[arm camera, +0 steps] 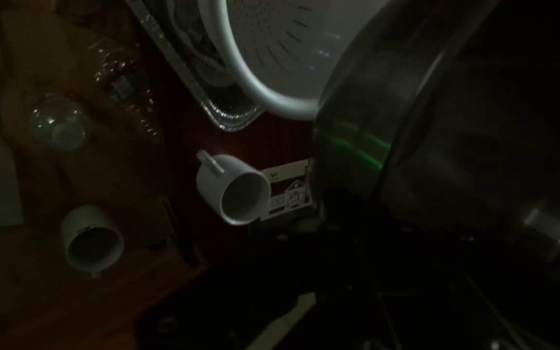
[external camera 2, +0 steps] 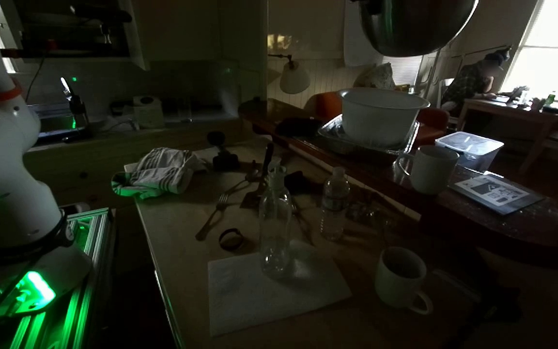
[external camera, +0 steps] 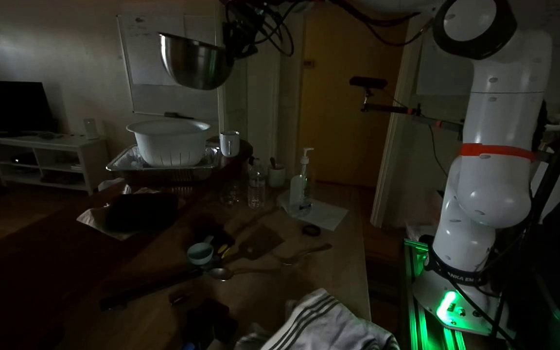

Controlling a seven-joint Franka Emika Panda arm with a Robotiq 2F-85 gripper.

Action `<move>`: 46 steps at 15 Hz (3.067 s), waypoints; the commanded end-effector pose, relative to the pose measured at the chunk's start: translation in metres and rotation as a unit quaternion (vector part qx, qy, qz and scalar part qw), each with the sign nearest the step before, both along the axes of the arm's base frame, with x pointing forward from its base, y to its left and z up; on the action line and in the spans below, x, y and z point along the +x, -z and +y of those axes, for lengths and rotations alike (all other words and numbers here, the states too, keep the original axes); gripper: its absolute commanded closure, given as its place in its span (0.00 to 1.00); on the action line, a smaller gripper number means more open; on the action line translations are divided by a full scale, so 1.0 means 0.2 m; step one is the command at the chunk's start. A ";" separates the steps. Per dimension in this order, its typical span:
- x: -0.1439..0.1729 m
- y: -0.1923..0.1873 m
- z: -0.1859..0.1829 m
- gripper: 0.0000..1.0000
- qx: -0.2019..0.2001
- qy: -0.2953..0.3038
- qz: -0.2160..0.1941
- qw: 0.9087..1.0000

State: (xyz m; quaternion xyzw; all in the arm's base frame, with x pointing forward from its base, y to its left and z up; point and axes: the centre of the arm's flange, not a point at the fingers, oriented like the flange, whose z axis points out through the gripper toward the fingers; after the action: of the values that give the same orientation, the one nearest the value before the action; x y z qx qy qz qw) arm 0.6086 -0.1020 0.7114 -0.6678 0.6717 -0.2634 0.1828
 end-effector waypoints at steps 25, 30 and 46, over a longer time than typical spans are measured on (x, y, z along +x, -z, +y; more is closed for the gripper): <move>-1.27 0.87 -1.01 0.86 0.164 0.462 0.163 0.856; -1.20 1.00 -0.82 0.96 0.098 0.509 0.157 0.840; -1.31 1.31 -0.71 0.96 0.018 0.536 0.125 0.835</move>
State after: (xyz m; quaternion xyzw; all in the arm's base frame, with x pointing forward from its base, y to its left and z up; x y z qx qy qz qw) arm 0.3457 -0.2547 0.4478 -0.2249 0.9601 -0.1582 -0.0518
